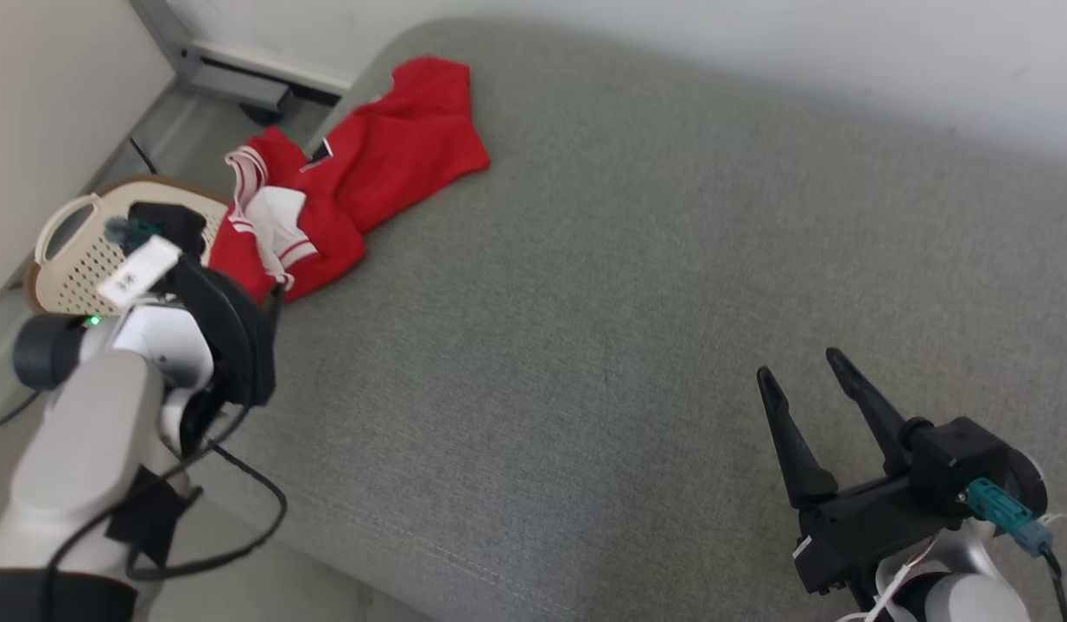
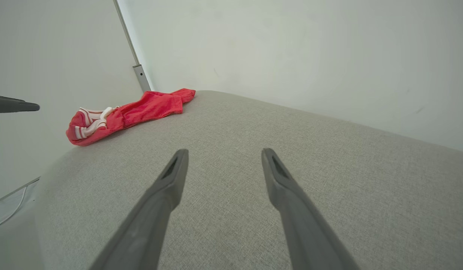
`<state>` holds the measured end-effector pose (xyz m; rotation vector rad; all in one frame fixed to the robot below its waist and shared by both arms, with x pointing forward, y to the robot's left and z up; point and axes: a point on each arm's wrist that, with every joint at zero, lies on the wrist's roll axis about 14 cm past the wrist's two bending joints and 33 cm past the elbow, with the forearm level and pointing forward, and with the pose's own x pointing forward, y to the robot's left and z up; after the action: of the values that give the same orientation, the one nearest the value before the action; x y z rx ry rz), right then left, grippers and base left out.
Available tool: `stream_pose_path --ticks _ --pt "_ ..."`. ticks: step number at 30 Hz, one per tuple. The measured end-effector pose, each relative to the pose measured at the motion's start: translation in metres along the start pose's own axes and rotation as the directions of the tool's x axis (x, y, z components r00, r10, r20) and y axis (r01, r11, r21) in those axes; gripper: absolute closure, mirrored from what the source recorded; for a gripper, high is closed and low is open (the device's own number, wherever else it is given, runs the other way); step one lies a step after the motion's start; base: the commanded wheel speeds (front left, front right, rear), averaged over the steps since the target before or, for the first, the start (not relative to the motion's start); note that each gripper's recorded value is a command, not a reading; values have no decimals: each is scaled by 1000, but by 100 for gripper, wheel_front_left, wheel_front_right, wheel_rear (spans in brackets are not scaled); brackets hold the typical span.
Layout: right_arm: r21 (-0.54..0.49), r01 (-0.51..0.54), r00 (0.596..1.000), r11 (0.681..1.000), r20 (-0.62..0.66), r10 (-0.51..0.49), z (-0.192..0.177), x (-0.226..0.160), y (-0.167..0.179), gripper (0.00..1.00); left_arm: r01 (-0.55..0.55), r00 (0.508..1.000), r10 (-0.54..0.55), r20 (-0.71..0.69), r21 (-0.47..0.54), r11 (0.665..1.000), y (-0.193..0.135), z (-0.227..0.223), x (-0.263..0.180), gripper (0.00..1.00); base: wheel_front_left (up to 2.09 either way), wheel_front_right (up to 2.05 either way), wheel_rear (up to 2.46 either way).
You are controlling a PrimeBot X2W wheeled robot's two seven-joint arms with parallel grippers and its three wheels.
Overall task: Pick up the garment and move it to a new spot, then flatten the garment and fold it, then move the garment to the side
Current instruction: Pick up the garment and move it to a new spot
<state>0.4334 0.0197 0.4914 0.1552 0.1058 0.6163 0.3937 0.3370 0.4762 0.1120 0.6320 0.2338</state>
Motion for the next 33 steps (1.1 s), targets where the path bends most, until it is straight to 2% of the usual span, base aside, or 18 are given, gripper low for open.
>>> stream_pose_path --ticks 9,19,30,31,32,33 --pt "-9 39 997 999 -73 -40 -16 0 -25 0 -42 985 51 -163 61 997 8 -23 43 0 0 0 0" --pt "5 85 984 996 -159 -83 -44 -7 -50 0 -88 976 104 -191 90 992 11 -45 81 0 0 0 0" --pt "-18 138 969 990 -203 -139 -53 -23 -71 0 -129 958 147 -245 91 987 10 -77 100 0 0 0 0" --pt "-21 142 969 990 -201 -144 -52 -24 -72 0 -137 959 154 -240 86 987 10 -76 101 4 0 0 0" --pt "-23 146 969 989 -199 -148 -51 -25 -73 0 -146 961 161 -226 85 986 10 -74 102 65 0 0 0" --pt "-26 150 968 988 -199 -152 -50 -26 -74 0 -152 963 166 -212 82 985 10 -72 104 100 0 0 0"
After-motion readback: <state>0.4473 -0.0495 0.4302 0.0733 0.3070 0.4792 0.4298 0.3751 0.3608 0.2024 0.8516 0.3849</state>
